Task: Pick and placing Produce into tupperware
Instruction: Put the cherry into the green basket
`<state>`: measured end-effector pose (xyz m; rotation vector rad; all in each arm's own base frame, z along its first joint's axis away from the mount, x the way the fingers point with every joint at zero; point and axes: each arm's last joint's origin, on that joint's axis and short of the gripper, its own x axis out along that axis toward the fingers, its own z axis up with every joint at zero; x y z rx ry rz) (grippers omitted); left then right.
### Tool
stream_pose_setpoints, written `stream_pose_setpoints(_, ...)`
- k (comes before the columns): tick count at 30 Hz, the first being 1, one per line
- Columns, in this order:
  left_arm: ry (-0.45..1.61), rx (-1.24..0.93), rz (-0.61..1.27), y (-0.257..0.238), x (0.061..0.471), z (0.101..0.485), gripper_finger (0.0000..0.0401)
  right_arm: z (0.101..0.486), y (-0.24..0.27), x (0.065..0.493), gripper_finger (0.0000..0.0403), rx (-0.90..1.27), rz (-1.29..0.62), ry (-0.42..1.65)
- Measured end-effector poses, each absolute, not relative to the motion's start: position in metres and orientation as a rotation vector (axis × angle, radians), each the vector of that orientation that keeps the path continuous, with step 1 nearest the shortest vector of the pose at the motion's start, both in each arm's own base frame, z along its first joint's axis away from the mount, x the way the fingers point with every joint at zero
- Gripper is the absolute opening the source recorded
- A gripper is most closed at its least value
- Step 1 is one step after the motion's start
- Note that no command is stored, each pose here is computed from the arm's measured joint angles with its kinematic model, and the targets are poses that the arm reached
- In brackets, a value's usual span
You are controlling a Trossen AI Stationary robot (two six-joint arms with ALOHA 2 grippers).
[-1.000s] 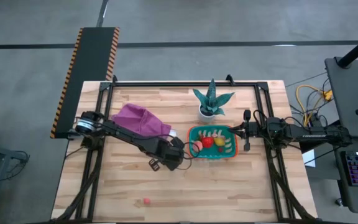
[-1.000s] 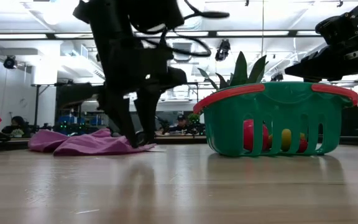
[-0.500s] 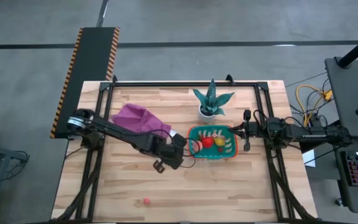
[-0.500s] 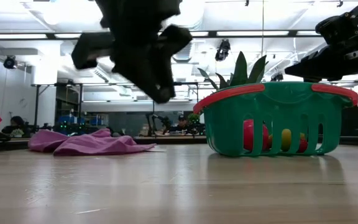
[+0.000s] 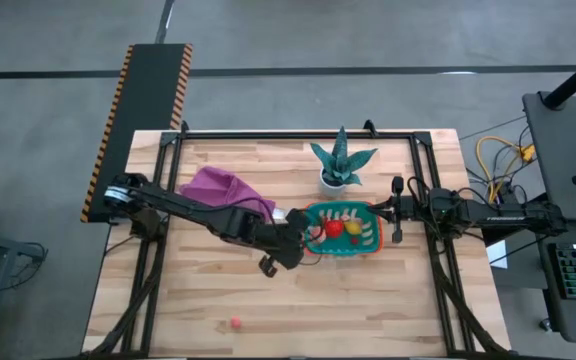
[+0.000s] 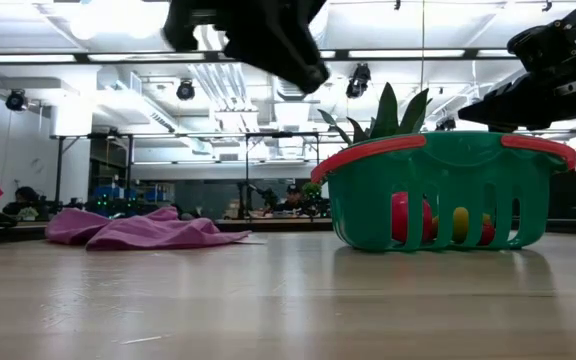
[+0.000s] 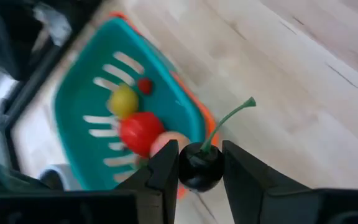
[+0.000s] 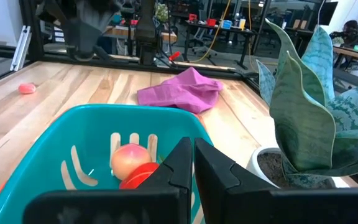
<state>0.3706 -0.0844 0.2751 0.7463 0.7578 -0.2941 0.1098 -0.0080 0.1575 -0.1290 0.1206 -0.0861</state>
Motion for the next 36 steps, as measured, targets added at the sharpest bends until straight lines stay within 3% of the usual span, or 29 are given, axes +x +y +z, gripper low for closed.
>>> stream_pose_setpoints(17, 0.607, 0.855, -0.262, -0.055, 0.410, 0.250, 0.0081, 0.158, -0.008, 0.110, 0.0009, -0.152, -0.088, 0.115)
stream_pose_setpoints(36, 0.656, 0.875, -0.267, -0.043, 0.421, 0.228, 0.0081, 0.158, -0.008, 0.110, 0.0009, -0.149, -0.096, 0.117)
